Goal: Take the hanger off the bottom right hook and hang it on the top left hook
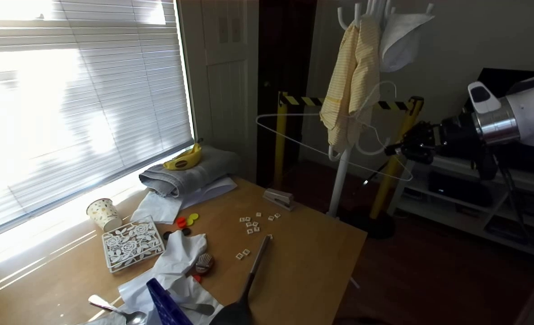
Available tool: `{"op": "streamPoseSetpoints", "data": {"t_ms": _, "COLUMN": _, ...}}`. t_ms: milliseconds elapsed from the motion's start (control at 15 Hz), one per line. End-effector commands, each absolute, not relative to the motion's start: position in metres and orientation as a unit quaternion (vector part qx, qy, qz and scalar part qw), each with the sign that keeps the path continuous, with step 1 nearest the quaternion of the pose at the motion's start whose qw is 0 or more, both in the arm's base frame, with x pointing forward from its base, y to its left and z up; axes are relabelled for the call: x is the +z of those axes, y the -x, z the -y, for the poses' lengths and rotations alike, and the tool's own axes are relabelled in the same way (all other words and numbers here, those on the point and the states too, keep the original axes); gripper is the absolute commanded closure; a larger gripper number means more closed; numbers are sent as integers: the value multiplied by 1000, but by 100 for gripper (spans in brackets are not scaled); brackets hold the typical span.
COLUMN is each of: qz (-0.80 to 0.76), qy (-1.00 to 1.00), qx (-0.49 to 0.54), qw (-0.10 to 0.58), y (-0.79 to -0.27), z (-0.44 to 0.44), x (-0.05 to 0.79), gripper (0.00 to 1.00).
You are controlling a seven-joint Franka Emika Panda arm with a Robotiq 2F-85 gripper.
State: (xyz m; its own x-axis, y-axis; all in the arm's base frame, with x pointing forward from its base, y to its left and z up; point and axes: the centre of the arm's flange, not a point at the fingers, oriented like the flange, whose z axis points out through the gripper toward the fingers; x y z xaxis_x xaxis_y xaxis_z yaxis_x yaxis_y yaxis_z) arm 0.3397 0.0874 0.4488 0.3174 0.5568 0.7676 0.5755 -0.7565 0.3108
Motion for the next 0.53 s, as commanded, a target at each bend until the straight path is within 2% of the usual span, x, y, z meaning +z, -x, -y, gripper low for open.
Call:
{"op": "streamPoseSetpoints", "data": {"t_ms": 0, "qz": 317, "qy": 779, "qx": -540, "qw": 31, "y": -375, "z": -163, "x": 477, "gripper": 99}}
{"op": "streamPoseSetpoints", "data": {"t_ms": 200, "qz": 252, "qy": 769, "qx": -583, "qw": 73, "y": -389, "z": -191, "x": 516, "gripper": 99}}
{"op": "streamPoseSetpoints", "data": {"t_ms": 467, "qz": 149, "qy": 769, "qx": -611, "qw": 112, "y": -400, "z": -166, "x": 547, "gripper": 99}}
